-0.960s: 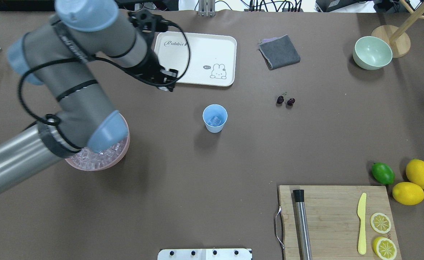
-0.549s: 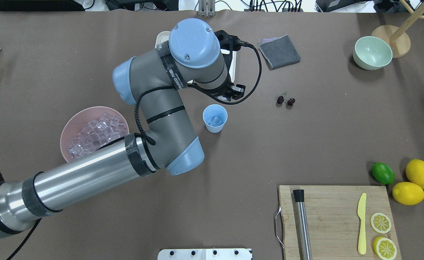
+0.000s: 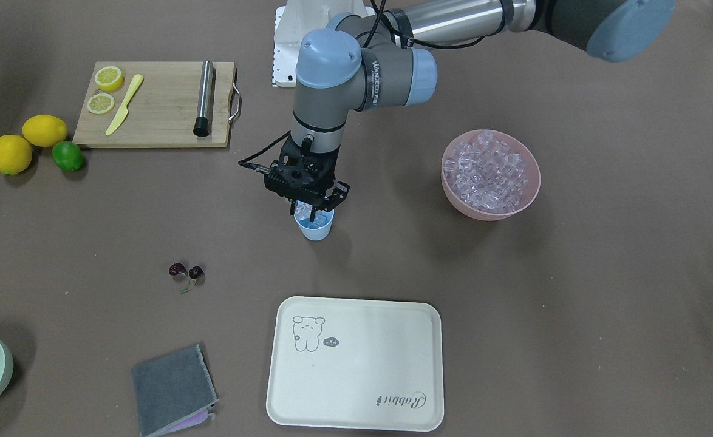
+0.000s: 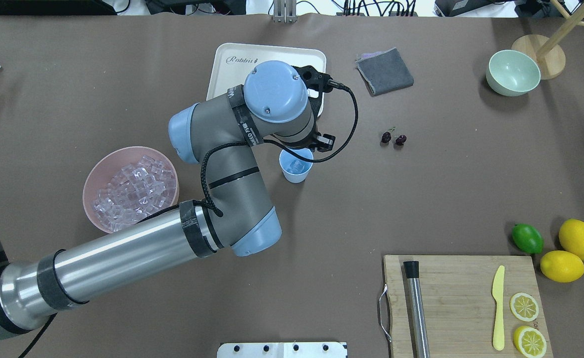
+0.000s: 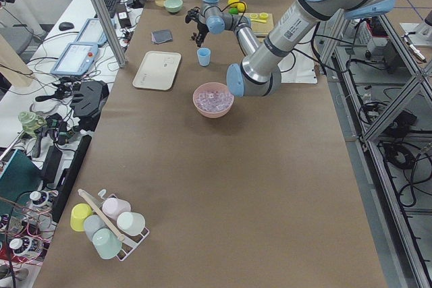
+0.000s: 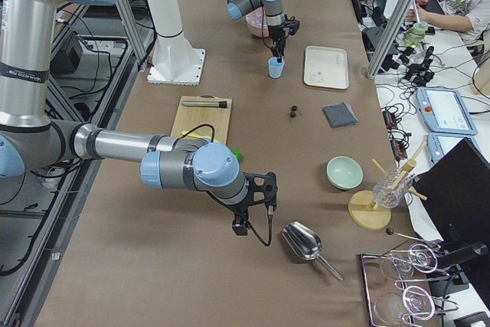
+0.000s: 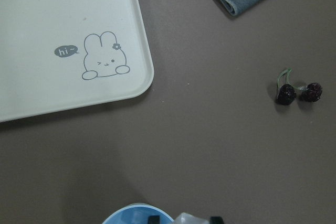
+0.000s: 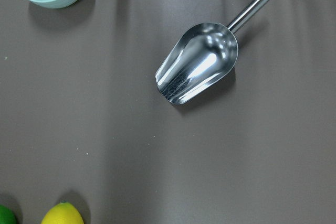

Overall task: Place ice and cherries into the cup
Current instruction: 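Release the cube into the cup and withdraw the left arm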

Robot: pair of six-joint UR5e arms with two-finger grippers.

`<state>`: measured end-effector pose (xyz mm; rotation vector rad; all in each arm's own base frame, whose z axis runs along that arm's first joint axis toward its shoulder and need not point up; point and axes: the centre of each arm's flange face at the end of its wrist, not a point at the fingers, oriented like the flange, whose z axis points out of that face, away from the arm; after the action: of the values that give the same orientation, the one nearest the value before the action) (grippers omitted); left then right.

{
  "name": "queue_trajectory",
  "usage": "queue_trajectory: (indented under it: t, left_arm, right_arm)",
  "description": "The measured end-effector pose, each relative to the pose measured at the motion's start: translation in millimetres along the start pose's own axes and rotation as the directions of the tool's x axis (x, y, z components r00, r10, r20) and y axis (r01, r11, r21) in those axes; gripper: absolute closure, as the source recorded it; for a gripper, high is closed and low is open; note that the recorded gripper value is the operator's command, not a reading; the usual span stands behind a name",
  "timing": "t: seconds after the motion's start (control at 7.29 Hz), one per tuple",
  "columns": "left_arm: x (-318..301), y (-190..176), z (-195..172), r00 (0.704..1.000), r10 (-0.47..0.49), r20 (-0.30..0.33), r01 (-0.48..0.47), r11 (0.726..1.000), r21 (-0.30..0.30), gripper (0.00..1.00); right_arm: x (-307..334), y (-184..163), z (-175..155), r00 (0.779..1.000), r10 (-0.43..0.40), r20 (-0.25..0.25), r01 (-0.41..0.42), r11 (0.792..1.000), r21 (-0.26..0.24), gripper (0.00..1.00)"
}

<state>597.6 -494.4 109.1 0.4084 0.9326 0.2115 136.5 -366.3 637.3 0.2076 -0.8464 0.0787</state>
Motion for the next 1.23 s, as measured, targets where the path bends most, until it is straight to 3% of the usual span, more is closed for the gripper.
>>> queue_trajectory:
  t: [0.14,0.27,0.41,0.82,1.23]
  left_arm:
    - [-5.2,5.2,4.3,1.0,0.002,-0.007,-0.002,1.0,0.004,0.71]
    - [-5.5,9.4,6.3,1.0,0.003,-0.013,-0.003,1.0,0.004,0.16]
    - [-3.5,12.7,7.3,1.0,0.005,-0.018,-0.005,1.0,0.002,0.02]
    - [-13.1,14.6,-11.9,0.999,0.006,-0.043,-0.005,1.0,0.011,0.02]
    - [-172.9,18.0,-72.3,0.998,-0.042,-0.044,0.042,0.999,-0.011,0.02]
  right_arm:
    - [0.3,3.7,-1.5,1.0,0.003,0.0,-0.003,1.0,0.002,0.01]
    - [0.6,6.0,-2.6,1.0,0.004,0.0,-0.004,1.0,0.004,0.01]
    - [0.5,6.8,-3.5,1.0,0.005,0.0,-0.005,1.0,0.006,0.01]
    - [0.0,5.8,-4.1,1.0,0.007,0.002,-0.007,1.0,0.007,0.01]
    - [-7.1,-4.5,-5.0,1.0,-0.008,0.015,0.008,1.0,0.011,0.01]
